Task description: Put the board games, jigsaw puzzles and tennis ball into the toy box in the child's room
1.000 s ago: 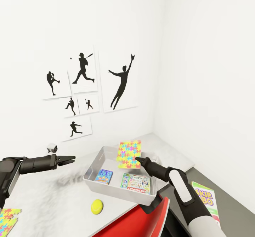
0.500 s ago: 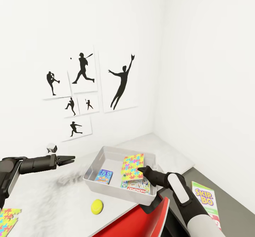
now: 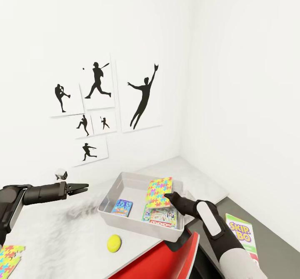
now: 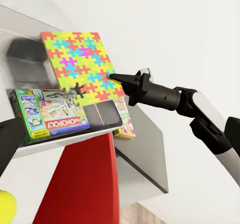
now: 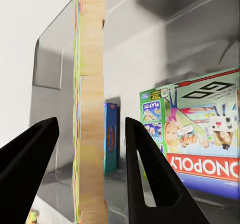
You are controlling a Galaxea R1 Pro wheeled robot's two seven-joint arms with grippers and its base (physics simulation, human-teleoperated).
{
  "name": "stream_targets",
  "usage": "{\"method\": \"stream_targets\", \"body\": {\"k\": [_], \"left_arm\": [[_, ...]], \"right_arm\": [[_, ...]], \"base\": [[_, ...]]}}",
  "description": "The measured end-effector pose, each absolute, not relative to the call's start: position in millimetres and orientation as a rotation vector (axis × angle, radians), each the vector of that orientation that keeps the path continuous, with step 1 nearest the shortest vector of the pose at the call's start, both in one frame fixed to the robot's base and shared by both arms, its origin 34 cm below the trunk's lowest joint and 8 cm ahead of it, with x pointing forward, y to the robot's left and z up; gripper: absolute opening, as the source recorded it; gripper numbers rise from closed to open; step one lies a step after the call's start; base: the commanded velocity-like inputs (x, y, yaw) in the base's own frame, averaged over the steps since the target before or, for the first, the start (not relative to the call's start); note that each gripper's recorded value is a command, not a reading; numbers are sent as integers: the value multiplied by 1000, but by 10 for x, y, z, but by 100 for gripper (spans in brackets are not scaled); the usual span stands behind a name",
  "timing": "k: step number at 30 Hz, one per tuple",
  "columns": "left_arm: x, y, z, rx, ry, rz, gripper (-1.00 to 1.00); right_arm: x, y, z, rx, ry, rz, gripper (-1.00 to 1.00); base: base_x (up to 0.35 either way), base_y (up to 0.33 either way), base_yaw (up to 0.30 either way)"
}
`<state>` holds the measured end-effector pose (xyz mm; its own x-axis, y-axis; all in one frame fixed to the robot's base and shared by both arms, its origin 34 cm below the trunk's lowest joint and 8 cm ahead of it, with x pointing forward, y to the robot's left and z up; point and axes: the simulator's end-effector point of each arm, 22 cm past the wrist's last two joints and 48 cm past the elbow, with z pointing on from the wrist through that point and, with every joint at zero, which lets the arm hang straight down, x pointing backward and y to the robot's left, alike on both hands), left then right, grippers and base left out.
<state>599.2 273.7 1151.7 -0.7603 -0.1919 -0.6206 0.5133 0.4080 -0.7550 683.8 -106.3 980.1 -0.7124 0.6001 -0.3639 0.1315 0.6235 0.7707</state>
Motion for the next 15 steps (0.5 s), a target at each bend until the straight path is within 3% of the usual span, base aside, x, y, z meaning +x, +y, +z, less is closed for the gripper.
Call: {"method": "stream_targets", "body": {"k": [15], "left_arm": [[5992,2735,11516,273,2018,-1397,100]], "right_arm": [[6870,-1117,9759,577,2253,933,-100]], "base": [[0,0,0]]}}
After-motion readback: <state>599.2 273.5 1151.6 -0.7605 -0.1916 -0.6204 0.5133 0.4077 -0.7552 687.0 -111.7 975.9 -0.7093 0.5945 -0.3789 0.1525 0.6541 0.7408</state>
